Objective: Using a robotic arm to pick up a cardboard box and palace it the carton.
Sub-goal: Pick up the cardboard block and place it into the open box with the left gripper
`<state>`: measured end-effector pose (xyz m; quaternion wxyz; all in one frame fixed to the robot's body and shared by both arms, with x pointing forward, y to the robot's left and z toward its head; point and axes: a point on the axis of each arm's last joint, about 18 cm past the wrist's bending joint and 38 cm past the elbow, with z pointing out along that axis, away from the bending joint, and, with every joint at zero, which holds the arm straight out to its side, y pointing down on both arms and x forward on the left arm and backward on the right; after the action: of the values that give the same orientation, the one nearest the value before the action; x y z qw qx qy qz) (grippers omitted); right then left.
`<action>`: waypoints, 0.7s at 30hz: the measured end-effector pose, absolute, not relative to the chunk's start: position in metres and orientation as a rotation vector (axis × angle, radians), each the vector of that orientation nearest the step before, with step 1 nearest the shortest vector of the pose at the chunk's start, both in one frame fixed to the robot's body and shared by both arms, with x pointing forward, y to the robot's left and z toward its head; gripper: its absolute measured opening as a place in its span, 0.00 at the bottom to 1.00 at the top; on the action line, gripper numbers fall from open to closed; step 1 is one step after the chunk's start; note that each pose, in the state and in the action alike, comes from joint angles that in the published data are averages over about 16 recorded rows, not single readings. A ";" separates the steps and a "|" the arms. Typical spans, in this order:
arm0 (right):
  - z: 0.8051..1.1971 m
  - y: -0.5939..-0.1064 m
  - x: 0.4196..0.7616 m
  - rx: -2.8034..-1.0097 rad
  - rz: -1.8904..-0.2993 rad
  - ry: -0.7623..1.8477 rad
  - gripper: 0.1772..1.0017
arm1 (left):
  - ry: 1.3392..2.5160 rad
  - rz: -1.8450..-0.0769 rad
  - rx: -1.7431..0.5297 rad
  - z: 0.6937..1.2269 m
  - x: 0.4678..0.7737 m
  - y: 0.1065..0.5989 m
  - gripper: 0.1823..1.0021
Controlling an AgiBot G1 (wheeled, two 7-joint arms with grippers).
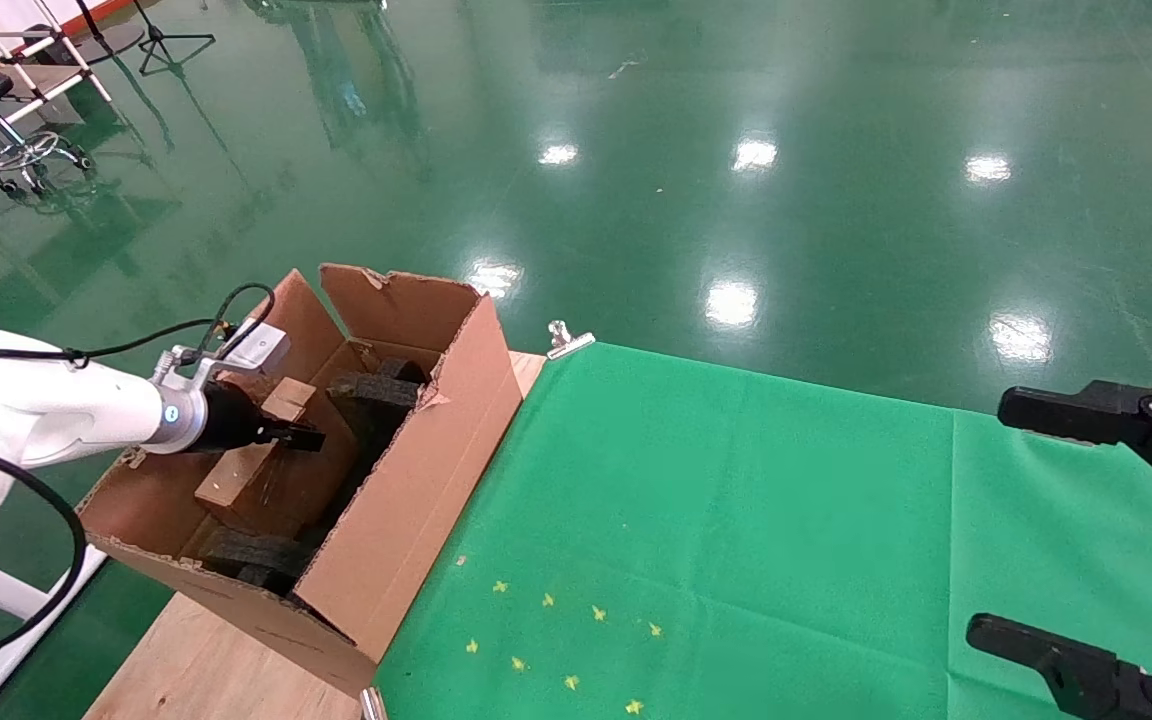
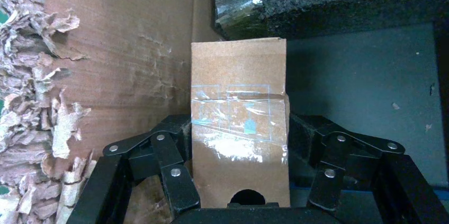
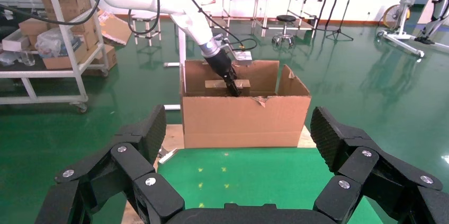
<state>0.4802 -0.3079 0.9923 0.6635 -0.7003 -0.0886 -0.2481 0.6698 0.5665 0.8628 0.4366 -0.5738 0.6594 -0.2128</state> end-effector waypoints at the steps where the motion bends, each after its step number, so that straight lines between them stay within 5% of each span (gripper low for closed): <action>1: 0.992 -0.308 0.480 -1.582 -0.561 -0.200 1.00 | 1.638 -0.528 -1.427 0.863 0.670 0.567 0.21; 8: 0.992 -0.308 0.480 -1.582 -0.561 -0.200 1.00 | 1.619 -0.529 -1.414 0.869 0.670 0.571 0.26; 21: 0.992 -0.308 0.480 -1.582 -0.561 -0.200 1.00 | 1.562 -0.621 -1.325 0.912 0.664 0.581 0.50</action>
<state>0.4802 -0.3080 0.9922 0.6635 -0.7003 -0.0886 -0.2481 0.6644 0.5813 0.9124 0.4799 -0.5430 0.6403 -0.2546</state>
